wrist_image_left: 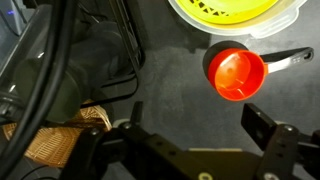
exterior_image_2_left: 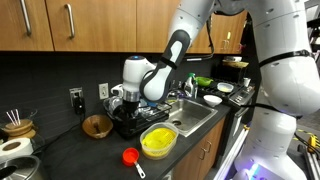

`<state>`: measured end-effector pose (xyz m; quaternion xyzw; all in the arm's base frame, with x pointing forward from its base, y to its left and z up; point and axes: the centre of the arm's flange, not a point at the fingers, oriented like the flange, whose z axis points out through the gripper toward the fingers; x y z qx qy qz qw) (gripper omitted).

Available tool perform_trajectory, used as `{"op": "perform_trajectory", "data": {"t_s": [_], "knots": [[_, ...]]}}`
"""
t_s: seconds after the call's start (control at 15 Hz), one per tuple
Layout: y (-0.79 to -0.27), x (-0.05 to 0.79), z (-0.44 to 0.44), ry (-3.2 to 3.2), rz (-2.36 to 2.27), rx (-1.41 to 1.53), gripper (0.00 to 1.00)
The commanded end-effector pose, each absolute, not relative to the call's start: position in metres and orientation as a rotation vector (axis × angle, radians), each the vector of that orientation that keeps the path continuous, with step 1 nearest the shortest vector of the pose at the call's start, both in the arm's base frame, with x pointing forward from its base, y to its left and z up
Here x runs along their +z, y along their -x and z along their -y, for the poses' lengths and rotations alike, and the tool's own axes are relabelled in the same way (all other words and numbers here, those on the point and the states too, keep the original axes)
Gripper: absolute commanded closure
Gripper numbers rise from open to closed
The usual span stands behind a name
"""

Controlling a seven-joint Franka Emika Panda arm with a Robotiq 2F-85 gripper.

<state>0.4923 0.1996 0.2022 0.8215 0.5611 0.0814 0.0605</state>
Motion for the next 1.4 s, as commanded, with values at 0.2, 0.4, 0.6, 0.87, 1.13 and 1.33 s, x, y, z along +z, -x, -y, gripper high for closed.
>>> {"op": "perform_trajectory", "data": {"t_s": [0.2,0.4,0.6,0.87,1.13,1.33], "knots": [[-0.491,0.193,-0.196,-2.493,-1.718,0.197,0.0],[-0.491,0.188,-0.199,-2.497,-1.722,0.166,0.0],[-0.489,0.182,-0.201,-2.49,-1.727,0.137,0.0],[-0.488,0.173,-0.205,-2.478,-1.737,0.103,0.0],[-0.495,0.168,-0.207,-2.46,-1.759,0.103,0.0],[-0.505,0.164,-0.209,-2.454,-1.777,0.091,0.0]]}}
